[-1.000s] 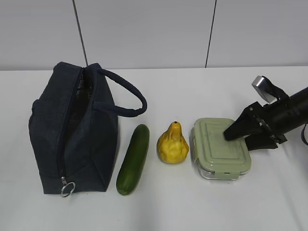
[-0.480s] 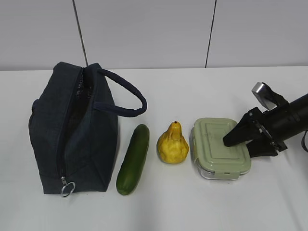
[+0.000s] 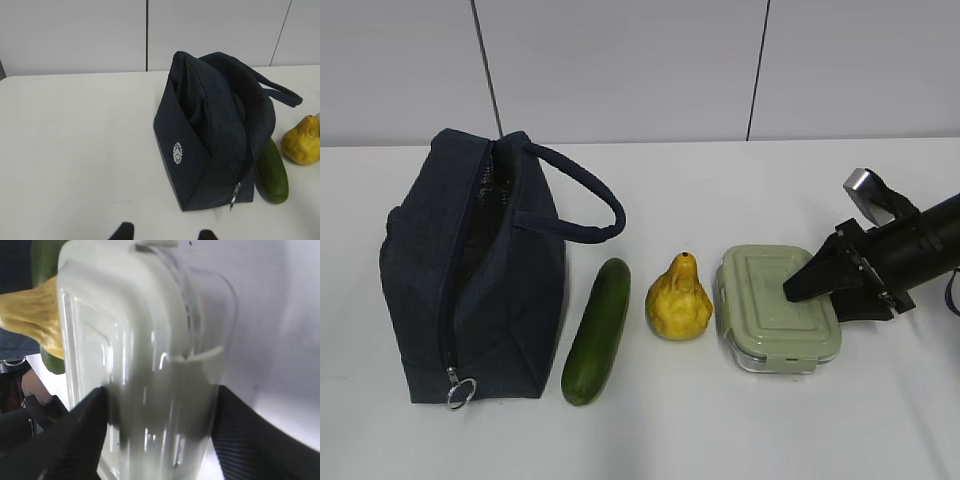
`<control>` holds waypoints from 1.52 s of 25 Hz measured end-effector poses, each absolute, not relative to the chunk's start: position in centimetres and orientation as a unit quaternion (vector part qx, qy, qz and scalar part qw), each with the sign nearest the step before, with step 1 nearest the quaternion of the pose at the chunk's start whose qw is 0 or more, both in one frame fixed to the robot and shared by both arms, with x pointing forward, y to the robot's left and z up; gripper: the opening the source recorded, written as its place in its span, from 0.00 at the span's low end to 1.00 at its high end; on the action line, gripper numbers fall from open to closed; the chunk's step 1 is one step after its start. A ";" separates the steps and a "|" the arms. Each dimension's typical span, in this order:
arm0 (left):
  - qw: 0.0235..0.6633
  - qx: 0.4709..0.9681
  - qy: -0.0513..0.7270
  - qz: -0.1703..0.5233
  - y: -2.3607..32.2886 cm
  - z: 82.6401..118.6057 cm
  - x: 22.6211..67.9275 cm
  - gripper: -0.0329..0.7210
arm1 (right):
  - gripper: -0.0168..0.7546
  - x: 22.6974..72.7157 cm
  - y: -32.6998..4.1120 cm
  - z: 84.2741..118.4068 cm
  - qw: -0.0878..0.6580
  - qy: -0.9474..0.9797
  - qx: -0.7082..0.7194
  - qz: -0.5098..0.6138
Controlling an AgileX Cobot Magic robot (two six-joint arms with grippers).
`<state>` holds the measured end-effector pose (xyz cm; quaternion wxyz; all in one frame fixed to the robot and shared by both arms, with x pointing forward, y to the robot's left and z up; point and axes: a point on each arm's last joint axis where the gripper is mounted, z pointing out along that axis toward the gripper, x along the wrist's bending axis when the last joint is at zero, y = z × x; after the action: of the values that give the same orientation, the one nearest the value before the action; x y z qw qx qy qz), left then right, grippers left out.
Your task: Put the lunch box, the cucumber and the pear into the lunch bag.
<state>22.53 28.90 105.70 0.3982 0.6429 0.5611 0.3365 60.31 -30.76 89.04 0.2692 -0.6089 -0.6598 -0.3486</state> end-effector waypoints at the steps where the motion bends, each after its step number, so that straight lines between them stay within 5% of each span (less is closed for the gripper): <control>1: 0.398 0.643 0.561 0.337 28.9 105.7 22.5 0.36 | 0.65 60.3 -30.8 89.0 0.269 -0.659 -0.609 -0.349; 14: 0.398 0.643 0.561 0.337 28.9 105.7 22.5 0.36 | 0.54 60.3 -30.7 89.1 0.273 -0.655 -0.609 -0.354; 38: 0.399 0.643 0.561 0.336 28.9 105.7 22.5 0.36 | 0.54 60.3 -30.7 89.2 0.275 -0.655 -0.608 -0.355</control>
<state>22.53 28.88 105.70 0.3990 0.6429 0.5610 0.3358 60.32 -30.66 89.17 0.2750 -0.6081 -0.6548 -0.3547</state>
